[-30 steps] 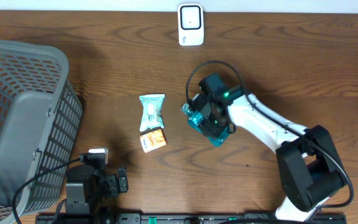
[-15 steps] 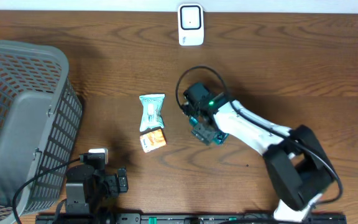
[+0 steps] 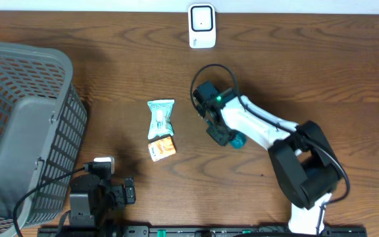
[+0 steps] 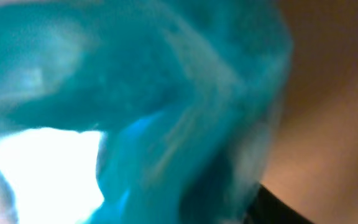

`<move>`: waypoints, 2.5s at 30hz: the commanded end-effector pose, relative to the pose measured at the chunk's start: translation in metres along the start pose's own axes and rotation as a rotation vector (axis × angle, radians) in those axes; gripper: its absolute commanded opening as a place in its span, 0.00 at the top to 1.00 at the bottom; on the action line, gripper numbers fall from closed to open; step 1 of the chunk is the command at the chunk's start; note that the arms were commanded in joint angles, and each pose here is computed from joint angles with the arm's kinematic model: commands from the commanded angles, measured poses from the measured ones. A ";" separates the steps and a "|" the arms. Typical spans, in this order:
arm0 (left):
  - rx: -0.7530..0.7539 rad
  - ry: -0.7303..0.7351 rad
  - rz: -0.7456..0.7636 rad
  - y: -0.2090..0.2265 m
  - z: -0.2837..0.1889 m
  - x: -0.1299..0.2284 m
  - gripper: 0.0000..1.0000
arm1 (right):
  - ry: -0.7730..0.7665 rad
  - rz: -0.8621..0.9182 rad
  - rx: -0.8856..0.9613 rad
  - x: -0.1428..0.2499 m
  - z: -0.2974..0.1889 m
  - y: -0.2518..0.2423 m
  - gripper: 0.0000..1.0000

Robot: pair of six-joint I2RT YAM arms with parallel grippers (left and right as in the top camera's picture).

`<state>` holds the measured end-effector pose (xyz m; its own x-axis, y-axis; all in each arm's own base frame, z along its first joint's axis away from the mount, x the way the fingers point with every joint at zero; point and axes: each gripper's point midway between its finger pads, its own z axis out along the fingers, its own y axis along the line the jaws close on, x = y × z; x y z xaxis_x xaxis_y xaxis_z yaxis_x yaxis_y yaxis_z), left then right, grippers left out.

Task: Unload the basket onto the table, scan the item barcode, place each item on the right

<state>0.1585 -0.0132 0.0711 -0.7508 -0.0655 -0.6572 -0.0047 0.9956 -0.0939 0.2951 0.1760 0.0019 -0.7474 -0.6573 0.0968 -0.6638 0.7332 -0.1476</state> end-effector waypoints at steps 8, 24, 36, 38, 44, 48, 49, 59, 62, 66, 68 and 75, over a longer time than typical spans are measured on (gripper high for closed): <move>-0.004 -0.009 -0.003 0.001 -0.002 -0.002 0.02 | -0.074 0.001 -0.254 -0.026 -0.026 0.010 0.54; -0.004 -0.009 -0.003 0.001 -0.002 -0.002 0.02 | -0.223 0.028 -0.521 -0.041 -0.037 -0.003 0.50; -0.004 -0.009 -0.003 0.001 -0.002 -0.002 0.02 | -0.226 0.039 -0.496 -0.043 -0.036 -0.007 0.35; -0.004 -0.009 -0.003 0.001 -0.002 -0.002 0.02 | -0.220 0.053 -0.498 -0.042 -0.039 -0.005 0.21; -0.004 -0.009 -0.003 0.001 -0.002 -0.002 0.02 | -0.254 0.055 -0.483 -0.044 -0.049 -0.009 0.01; -0.004 -0.009 -0.003 0.001 -0.002 -0.002 0.02 | -0.228 0.118 -0.400 -0.043 -0.042 -0.023 0.01; -0.004 -0.009 -0.003 0.001 -0.002 -0.002 0.02 | -0.226 0.118 -0.390 -0.043 -0.041 -0.024 0.01; -0.004 -0.009 -0.003 0.001 -0.002 -0.002 0.02 | -0.344 0.030 -0.371 -0.060 -0.090 0.021 0.01; -0.004 -0.009 -0.003 0.001 -0.002 -0.002 0.03 | -0.348 -0.031 -0.276 -0.068 -0.079 0.034 0.01; -0.004 -0.009 -0.003 0.001 -0.002 -0.002 0.02 | -0.278 0.060 0.023 -0.068 -0.054 0.015 0.01; -0.004 -0.009 -0.003 0.001 -0.002 -0.002 0.02 | -0.268 0.068 0.139 -0.070 -0.048 0.017 0.01; -0.004 -0.009 -0.003 0.001 -0.002 -0.002 0.02 | -0.211 0.051 0.169 -0.067 -0.024 0.039 0.15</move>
<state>0.1586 -0.0132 0.0713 -0.7506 -0.0655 -0.6575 -0.0049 0.9956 -0.0936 0.3177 0.2622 0.0230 -0.7182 -0.6816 -0.1401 -0.6370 0.7251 -0.2617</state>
